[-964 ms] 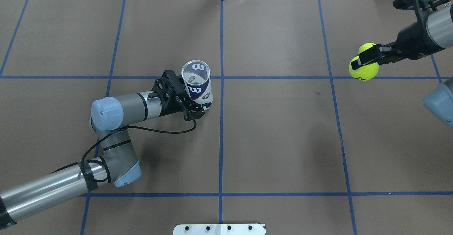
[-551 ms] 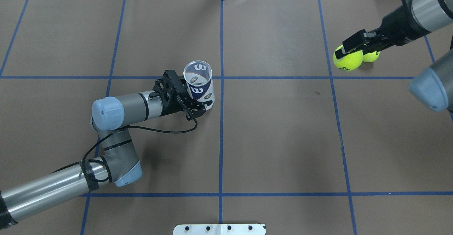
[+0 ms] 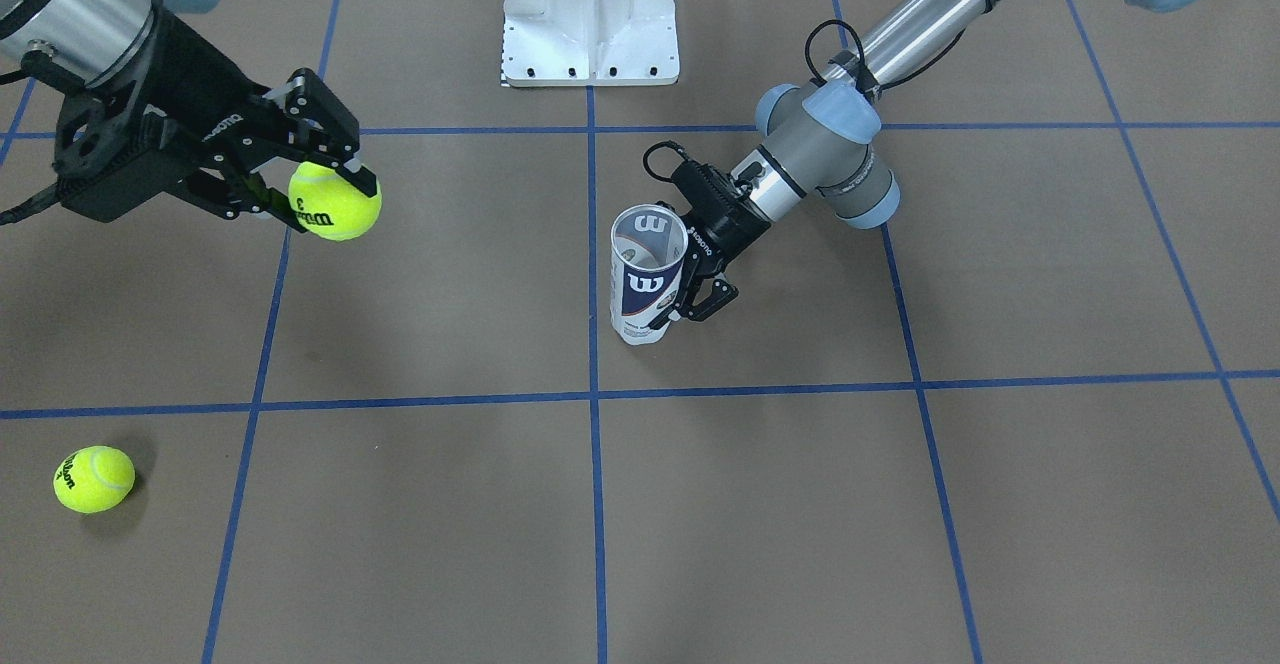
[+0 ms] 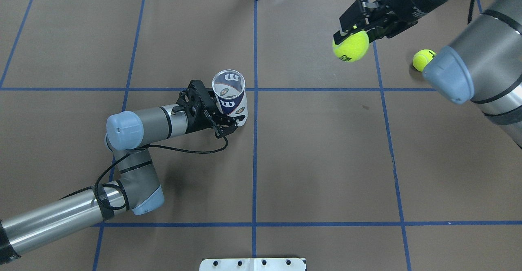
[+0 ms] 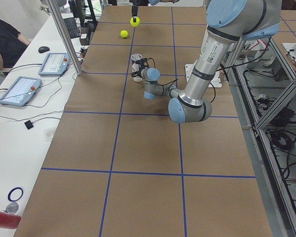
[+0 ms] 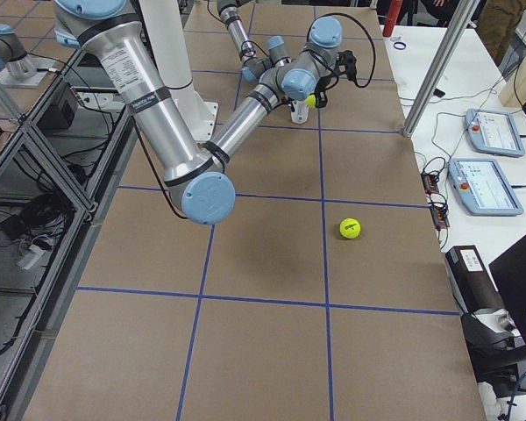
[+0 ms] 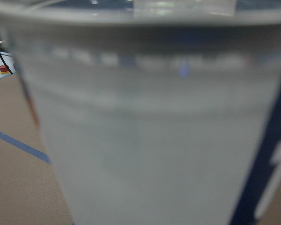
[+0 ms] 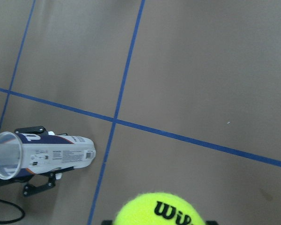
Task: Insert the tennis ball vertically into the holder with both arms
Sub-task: 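Carry the ball with the right gripper over the can's open top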
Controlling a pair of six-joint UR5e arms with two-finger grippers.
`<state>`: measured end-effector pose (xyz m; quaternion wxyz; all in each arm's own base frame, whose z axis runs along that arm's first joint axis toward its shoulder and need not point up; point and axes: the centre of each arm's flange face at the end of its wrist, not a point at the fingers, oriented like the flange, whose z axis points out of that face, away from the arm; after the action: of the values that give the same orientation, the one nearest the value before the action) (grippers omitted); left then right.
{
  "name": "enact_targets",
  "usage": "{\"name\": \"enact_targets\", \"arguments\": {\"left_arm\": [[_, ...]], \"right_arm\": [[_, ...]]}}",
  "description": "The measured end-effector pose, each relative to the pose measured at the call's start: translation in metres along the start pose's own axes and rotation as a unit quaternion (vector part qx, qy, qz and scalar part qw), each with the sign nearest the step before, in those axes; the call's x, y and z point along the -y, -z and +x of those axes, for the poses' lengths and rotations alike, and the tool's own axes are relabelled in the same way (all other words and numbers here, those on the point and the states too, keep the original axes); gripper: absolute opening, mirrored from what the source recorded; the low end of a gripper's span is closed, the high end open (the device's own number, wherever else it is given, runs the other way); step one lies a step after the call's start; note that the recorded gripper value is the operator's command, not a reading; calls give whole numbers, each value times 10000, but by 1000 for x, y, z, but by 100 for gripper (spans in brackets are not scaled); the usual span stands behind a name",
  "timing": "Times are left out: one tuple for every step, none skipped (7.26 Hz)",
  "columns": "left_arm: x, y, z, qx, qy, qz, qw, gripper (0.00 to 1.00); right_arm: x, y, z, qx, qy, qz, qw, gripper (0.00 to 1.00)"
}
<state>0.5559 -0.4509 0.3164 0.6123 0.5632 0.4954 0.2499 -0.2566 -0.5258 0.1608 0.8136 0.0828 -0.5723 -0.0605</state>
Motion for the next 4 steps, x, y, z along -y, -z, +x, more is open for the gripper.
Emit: {"name": "enact_targets", "arguments": {"left_arm": [[1, 0, 0, 0, 0, 5, 10000, 75], [2, -1, 1, 0, 0, 9, 10000, 75], [3, -2, 1, 0, 0, 9, 10000, 75], [4, -2, 1, 1, 0, 9, 10000, 75]], "right_arm": [[-2, -6, -32, 111, -72, -16, 9999, 0], [-5, -18, -66, 184, -101, 6, 9998, 0], [-10, -36, -101, 205, -106, 72, 9997, 0], [-13, -60, -134, 176, -66, 156, 9997, 0]]}}
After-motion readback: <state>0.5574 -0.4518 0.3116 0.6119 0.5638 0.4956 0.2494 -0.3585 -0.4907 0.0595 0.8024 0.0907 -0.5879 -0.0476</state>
